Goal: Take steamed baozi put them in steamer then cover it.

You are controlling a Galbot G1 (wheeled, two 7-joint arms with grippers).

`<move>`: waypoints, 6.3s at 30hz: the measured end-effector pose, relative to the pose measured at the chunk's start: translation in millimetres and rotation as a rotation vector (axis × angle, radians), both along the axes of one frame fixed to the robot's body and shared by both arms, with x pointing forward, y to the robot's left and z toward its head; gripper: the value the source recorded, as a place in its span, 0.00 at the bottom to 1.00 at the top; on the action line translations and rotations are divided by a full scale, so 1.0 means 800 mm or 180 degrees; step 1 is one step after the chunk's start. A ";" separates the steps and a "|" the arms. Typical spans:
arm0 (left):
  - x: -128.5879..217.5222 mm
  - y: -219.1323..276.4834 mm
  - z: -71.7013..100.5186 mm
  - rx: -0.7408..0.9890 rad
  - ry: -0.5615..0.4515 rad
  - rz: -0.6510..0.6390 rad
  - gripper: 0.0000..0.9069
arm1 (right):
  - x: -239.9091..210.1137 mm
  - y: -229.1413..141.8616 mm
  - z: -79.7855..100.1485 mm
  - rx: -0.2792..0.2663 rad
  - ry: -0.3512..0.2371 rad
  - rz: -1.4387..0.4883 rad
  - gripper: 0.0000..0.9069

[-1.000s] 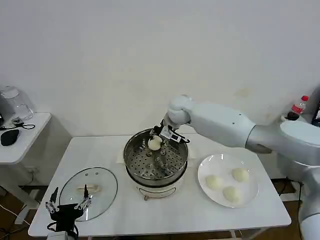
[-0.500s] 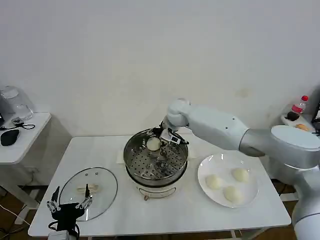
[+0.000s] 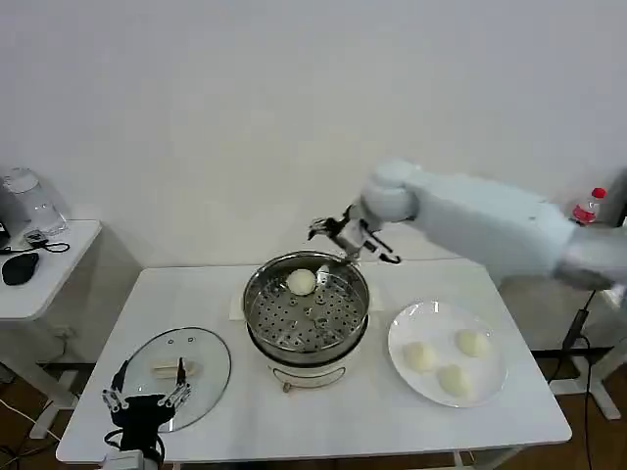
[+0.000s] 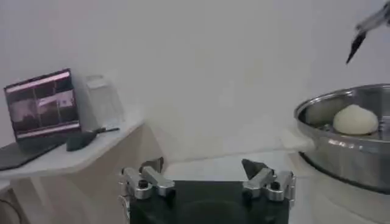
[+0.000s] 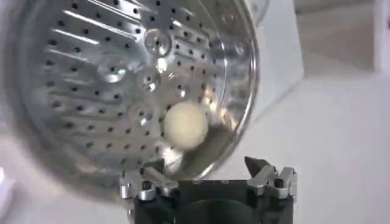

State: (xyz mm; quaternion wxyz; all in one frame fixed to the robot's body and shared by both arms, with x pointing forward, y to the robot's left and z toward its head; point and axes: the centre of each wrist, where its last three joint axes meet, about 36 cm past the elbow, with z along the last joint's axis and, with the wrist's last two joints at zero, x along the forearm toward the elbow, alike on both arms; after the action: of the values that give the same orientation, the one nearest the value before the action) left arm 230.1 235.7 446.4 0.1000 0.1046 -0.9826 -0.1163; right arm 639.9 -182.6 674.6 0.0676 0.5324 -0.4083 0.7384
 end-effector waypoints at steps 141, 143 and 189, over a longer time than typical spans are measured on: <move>0.023 0.034 0.022 0.0180 -0.0190 0.0063 1.00 | -0.001 0.246 -0.125 0.0569 0.1426 -0.1636 0.78; 0.023 0.033 0.022 0.0177 -0.0192 0.0064 1.00 | -0.002 0.248 -0.128 0.0571 0.1442 -0.1637 0.89; 0.021 0.015 0.014 0.0166 -0.0117 -0.0102 1.00 | -0.113 -0.201 -0.083 0.0310 0.1163 -0.1906 1.00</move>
State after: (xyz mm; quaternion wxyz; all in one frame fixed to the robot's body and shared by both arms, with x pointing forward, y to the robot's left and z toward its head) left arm 247.2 247.6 457.3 0.0773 0.0935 -0.9825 -0.1415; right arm 549.6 -343.3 608.1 0.3276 0.5150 -0.5621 0.5581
